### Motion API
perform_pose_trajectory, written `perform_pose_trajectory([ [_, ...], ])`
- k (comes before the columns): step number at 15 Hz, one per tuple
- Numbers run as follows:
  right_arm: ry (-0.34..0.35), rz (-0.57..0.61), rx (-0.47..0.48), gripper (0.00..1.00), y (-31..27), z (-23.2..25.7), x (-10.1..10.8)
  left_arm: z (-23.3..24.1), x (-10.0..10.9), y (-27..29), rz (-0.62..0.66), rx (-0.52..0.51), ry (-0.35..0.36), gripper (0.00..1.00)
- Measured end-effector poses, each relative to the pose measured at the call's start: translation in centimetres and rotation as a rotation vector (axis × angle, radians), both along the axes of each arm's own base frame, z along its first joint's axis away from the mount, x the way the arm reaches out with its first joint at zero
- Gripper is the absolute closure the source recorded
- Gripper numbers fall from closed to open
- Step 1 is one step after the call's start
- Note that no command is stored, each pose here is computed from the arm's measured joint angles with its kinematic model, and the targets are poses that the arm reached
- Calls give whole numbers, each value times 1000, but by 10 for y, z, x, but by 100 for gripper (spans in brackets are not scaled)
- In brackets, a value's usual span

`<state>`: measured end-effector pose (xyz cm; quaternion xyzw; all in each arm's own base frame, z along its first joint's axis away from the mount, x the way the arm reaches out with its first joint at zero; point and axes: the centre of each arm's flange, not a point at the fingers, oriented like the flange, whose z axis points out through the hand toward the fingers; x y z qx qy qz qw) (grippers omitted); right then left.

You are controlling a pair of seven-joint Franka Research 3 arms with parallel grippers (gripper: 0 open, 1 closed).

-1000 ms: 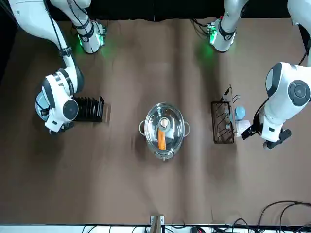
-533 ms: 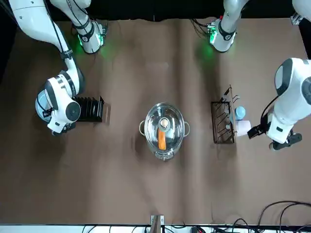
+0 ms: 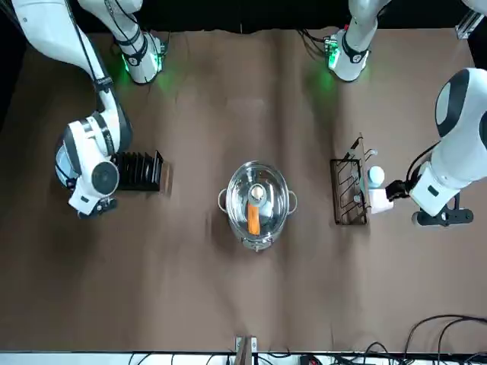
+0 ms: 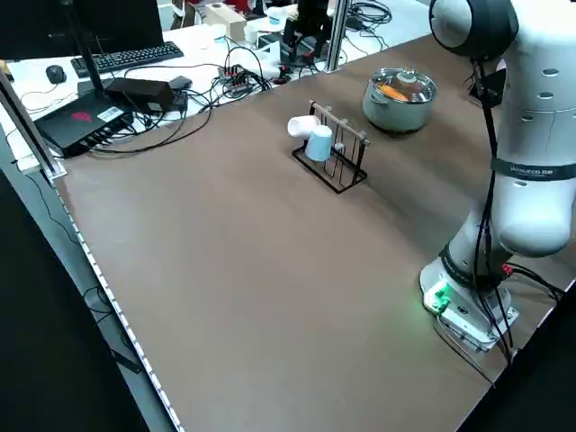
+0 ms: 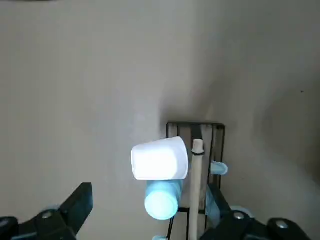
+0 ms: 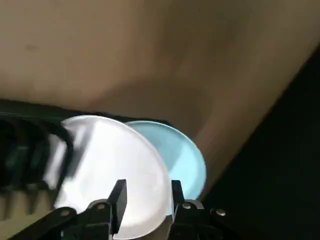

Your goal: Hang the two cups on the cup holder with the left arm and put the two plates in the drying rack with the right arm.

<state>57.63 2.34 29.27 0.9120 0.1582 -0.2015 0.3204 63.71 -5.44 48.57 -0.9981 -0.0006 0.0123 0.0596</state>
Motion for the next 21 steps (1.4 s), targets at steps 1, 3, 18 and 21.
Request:
perform_pose_trajectory([
  [1, -11, -26, 52, 57, 4, 10, 5, 5, 0, -4, -5, 1, -5, 0],
  [3, -47, -81, 150, 57, 12, 37, 15, 16, 1, -14, -12, 18, -29, 0],
  [18, -355, -306, 658, 0, 41, 261, -1, 120, -76, -34, -12, -66, 38, 0],
  [21, -362, -295, 652, 0, 43, 287, -19, 120, -76, -35, -13, -66, 38, 0],
])
